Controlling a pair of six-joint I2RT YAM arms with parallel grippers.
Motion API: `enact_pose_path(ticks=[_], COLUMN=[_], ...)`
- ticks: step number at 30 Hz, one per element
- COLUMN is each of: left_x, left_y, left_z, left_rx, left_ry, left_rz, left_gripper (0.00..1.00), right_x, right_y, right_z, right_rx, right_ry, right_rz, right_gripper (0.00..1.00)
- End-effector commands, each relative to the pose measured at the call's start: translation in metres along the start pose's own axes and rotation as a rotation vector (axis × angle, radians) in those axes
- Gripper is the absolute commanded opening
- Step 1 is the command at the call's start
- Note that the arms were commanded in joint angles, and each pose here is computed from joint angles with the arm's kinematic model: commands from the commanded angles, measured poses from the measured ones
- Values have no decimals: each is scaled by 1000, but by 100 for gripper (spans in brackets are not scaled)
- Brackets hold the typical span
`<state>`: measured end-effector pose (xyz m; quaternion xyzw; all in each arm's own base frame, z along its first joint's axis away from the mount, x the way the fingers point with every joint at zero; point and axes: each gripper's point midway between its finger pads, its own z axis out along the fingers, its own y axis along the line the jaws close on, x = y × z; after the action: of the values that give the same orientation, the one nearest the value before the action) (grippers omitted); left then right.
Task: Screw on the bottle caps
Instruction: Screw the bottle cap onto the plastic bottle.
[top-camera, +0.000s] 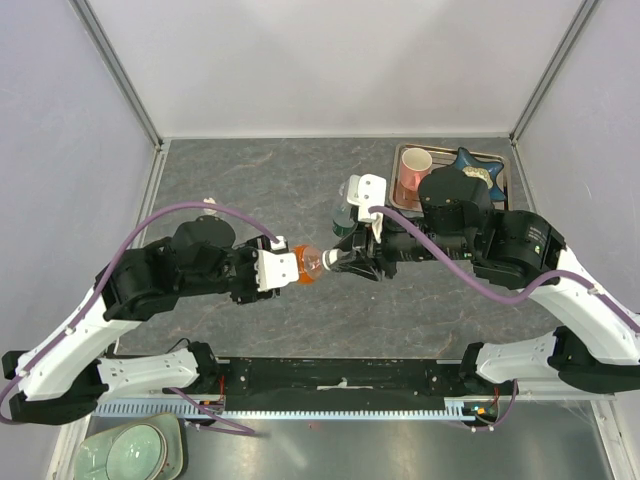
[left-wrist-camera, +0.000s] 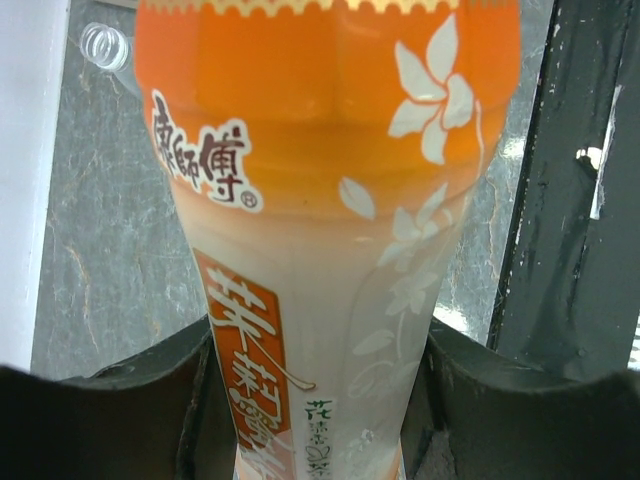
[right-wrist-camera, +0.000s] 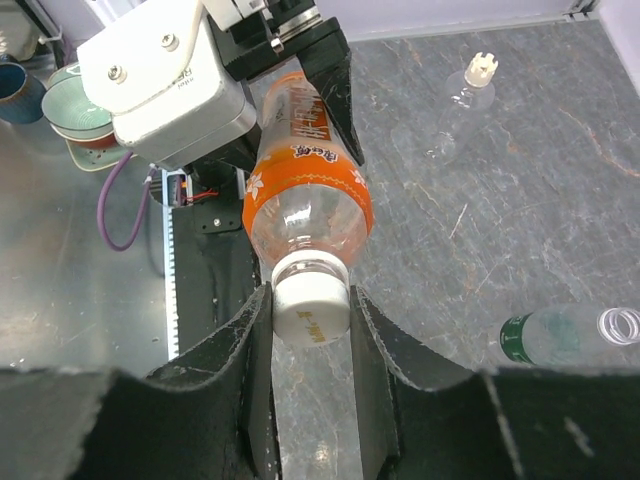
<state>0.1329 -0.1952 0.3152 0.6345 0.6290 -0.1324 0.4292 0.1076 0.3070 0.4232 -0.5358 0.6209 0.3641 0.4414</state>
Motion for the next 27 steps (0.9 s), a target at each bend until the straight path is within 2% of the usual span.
enact_pose_path(ticks=[1, 7, 13, 23, 27], left_x=[-47, -55, -56, -58, -54], left_y=[39, 48, 60, 76, 86], left_z=[-8, -12, -18, -29, -32], left_rx=[-150, -189, -248, -338, -397], left_ry=[-158, -190, -198, -220, -210], left_rz=[-99, -136, -156, -189, -197], left_gripper=[54, 53, 53, 53, 52], right_x=[1, -4, -11, 7, 14], right_y=[20, 19, 28, 8, 1], right_z=[20, 22, 31, 61, 62], right_rx=[-92, -76, -119, 16, 76], right_ry=[-11, -14, -22, 55, 74], right_rz=[54, 111, 244, 461, 496], right_gripper=[32, 31, 29, 13, 7])
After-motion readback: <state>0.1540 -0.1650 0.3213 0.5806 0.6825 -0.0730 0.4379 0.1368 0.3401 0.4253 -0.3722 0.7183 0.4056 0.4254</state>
